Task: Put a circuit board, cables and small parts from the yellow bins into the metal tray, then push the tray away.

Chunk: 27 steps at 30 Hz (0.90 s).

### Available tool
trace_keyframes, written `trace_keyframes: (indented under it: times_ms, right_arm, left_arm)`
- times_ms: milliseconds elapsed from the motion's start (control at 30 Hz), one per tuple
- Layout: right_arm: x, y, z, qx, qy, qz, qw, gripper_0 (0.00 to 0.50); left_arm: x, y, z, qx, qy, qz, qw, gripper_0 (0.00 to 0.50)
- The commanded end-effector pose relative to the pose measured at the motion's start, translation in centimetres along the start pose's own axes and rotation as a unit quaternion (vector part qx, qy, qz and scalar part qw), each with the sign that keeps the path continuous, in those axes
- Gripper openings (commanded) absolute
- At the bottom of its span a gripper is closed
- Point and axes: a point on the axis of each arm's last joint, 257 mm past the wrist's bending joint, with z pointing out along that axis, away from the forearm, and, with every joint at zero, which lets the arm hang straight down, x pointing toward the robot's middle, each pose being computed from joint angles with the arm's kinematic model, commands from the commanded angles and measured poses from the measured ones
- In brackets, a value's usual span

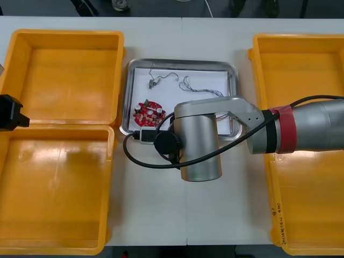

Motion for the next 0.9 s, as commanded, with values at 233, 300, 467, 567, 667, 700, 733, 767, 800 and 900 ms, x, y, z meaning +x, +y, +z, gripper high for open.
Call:
trace_keyframes:
  times_ms: [233, 300, 467, 567, 667, 700, 733, 767, 800, 900]
  right_arm:
    - [0.9, -5.2, 0.5, 0.041, -0.006, -0.019, 0.999, 0.064]
    - [1.0, -5.7, 0.7, 0.044, -0.006, -0.018, 0.999, 0.061]
    - [1.2, -7.1, 1.0, 0.054, -0.003, -0.018, 0.998, 0.062]
    - [1.4, -7.9, 1.1, 0.061, 0.000, -0.021, 0.998, 0.062]
    - [1.5, -8.6, 1.1, 0.061, 0.001, -0.016, 0.998, 0.058]
    - [1.7, -8.7, 1.3, 0.056, 0.002, -0.011, 0.998, 0.060]
    - [1.8, -8.8, 1.3, 0.055, 0.004, -0.009, 0.998, 0.059]
    - [1.8, -9.0, 1.4, 0.051, 0.004, -0.005, 0.999, 0.058]
    - [1.8, -9.2, 1.4, 0.049, 0.003, -0.003, 0.999, 0.059]
    - [1.7, -9.7, 1.6, 0.053, 0.001, -0.008, 0.999, 0.058]
  left_arm:
    - [-0.5, 1.8, -1.6, -0.027, -0.015, 0.044, 0.9986, 0.500]
    - [-0.5, 1.8, -1.6, -0.027, -0.015, 0.044, 0.9986, 0.500]
    - [-0.5, 1.8, -1.6, -0.027, -0.015, 0.044, 0.9986, 0.500]
    - [-0.5, 1.8, -1.6, -0.027, -0.015, 0.044, 0.9986, 0.500]
    - [-0.5, 1.8, -1.6, -0.027, -0.015, 0.044, 0.9986, 0.500]
    - [-0.5, 1.8, -1.6, -0.027, -0.015, 0.044, 0.9986, 0.500]
    - [-0.5, 1.8, -1.6, -0.027, -0.015, 0.044, 0.9986, 0.500]
    - [-0.5, 1.8, -1.6, -0.027, -0.015, 0.044, 0.9986, 0.500]
    - [-0.5, 1.8, -1.6, -0.027, -0.015, 0.044, 0.9986, 0.500]
    - [-0.5, 1.8, -1.6, -0.027, -0.015, 0.044, 0.9986, 0.500]
